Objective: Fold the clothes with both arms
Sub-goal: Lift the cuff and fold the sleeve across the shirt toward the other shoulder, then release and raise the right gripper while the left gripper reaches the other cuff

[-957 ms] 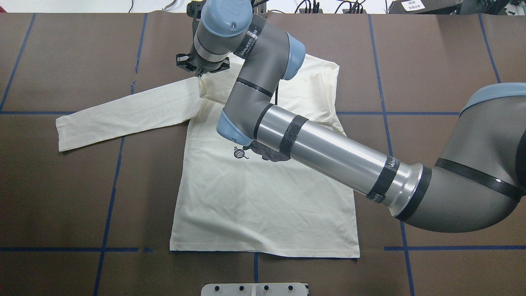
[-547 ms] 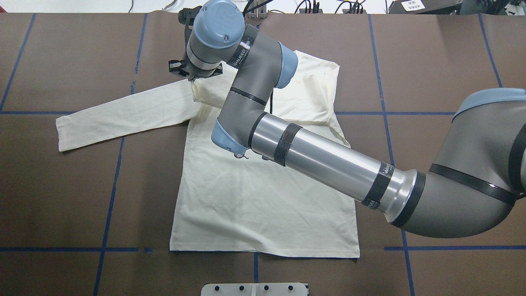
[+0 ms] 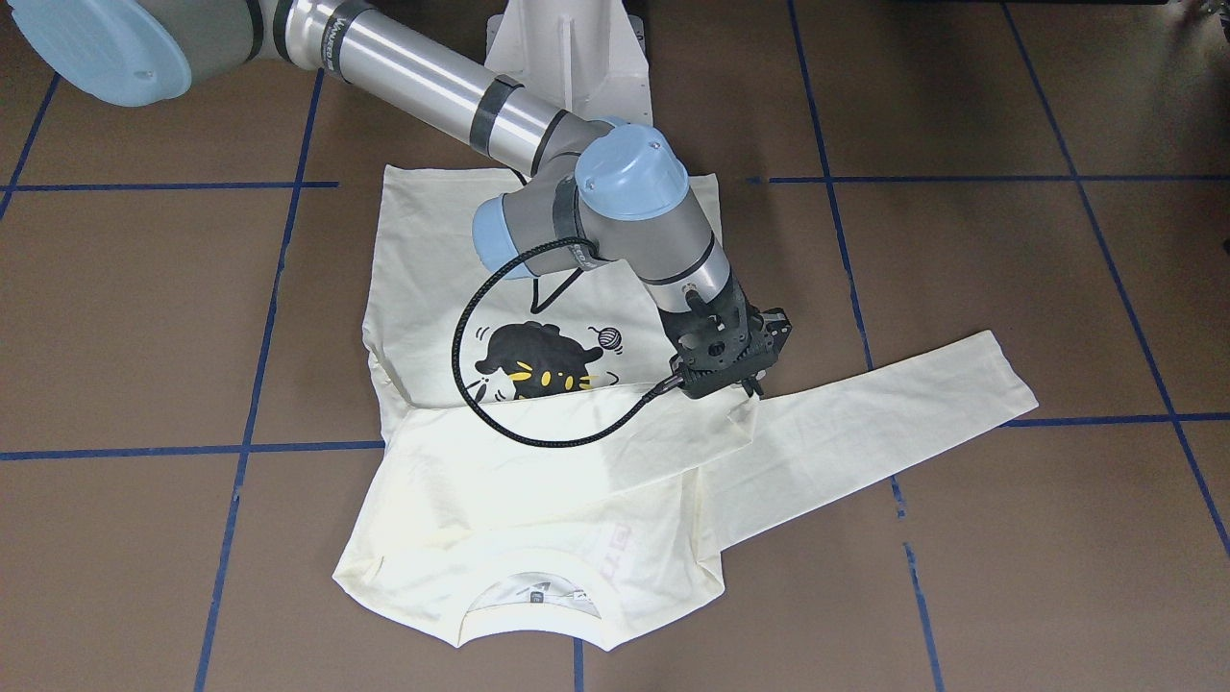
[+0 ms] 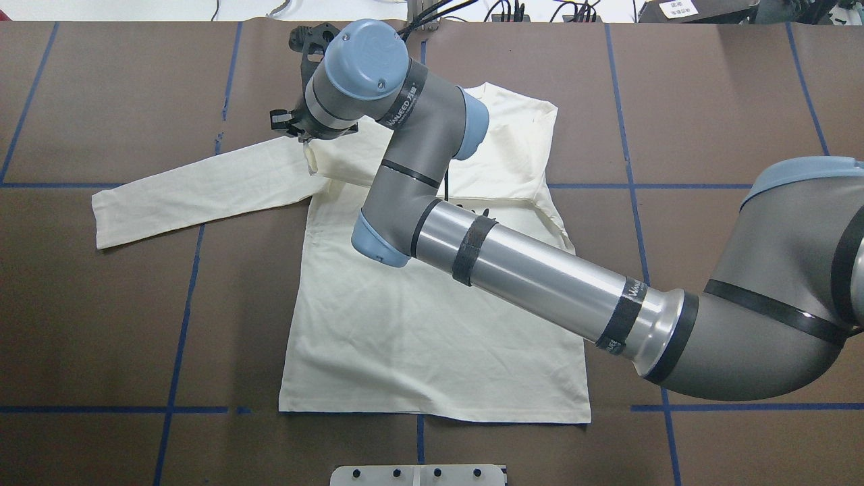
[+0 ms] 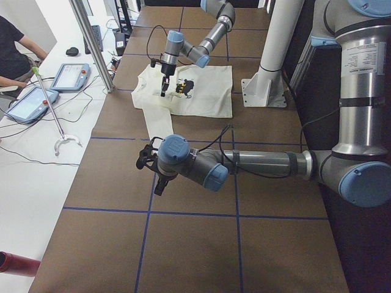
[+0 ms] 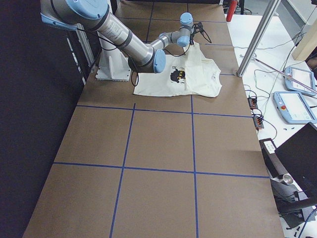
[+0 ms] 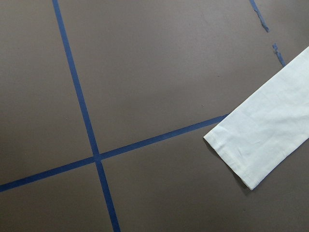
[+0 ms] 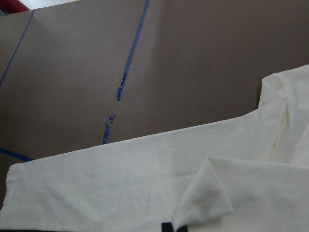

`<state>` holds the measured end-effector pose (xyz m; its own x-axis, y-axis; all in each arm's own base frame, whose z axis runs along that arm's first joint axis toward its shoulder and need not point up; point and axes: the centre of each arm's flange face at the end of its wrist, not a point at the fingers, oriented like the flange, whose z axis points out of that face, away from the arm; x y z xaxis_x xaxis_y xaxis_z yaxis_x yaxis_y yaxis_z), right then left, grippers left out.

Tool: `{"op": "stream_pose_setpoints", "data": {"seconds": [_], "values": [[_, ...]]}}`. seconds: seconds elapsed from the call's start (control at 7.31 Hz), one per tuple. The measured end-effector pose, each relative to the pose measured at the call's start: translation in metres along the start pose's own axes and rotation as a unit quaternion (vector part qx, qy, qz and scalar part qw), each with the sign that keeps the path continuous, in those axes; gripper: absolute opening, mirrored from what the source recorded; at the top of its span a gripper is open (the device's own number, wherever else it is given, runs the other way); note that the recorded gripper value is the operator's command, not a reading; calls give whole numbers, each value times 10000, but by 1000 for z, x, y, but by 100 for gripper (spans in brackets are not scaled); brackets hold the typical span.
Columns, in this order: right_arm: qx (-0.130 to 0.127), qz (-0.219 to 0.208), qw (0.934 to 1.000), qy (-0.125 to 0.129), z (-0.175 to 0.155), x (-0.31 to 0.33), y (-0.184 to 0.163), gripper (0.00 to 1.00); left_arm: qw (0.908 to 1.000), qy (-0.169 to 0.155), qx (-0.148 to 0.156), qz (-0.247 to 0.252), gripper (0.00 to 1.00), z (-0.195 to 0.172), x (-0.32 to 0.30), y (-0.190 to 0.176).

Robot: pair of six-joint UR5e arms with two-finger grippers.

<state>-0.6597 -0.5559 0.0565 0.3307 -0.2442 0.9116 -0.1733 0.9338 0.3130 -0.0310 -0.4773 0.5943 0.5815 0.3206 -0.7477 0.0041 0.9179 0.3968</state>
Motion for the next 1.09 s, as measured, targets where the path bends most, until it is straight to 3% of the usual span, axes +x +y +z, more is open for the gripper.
{"op": "stream_pose_setpoints", "data": {"seconds": [0.41, 0.68, 0.82, 1.09], "values": [[-100, 87, 9999, 4, 7, 20, 22, 100, 9999, 8, 20, -127, 100, -1, 2, -2], [-112, 565, 9983, -38, -10, 18, 11, 100, 9993, -13, 37, -362, 100, 1, 6, -8], [-273, 839, 9960, 120, -26, 24, -3, 100, 9978, -70, 62, -658, 100, 8, 17, -18], [-592, 1235, 9853, 1019, -63, 77, -27, 100, 9908, -356, 326, -1268, 100, 42, 59, -35]]}}
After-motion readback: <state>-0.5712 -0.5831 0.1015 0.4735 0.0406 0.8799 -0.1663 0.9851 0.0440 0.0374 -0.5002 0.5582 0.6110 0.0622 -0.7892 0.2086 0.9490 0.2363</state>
